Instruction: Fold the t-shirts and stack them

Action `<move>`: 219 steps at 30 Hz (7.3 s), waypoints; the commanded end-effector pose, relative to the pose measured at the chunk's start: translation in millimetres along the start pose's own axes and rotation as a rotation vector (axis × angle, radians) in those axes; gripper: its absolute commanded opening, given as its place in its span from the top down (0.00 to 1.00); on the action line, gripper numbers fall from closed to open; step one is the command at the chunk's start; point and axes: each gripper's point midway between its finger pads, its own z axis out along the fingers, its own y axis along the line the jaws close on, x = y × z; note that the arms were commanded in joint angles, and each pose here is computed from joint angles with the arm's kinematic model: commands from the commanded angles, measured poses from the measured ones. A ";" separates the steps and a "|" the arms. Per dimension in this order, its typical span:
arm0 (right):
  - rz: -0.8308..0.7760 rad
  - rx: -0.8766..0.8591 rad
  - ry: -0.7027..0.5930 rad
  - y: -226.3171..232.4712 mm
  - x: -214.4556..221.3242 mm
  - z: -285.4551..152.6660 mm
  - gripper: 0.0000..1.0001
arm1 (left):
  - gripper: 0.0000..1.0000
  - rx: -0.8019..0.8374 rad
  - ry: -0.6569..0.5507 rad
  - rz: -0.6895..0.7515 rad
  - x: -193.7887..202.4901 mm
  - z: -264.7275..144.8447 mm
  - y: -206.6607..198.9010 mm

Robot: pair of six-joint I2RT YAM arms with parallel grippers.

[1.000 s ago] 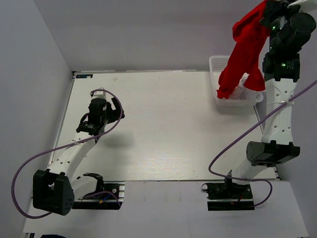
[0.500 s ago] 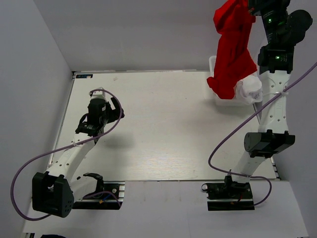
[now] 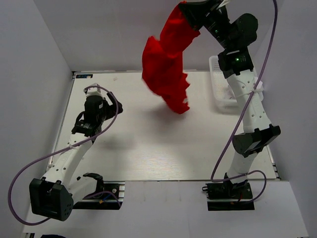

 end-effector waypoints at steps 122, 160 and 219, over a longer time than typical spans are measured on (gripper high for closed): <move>0.255 0.336 0.977 -9.5 416.3 -125.1 0.10 | 0.00 0.027 -0.004 -0.080 -30.8 -9.2 -32.8; 0.316 0.662 1.127 12.2 414.5 -352.1 0.17 | 0.07 -0.250 0.550 0.171 135.1 92.3 -30.8; 0.156 0.997 0.738 -72.2 311.1 -317.1 1.00 | 1.00 -0.269 -0.060 0.316 10.9 -31.0 -104.2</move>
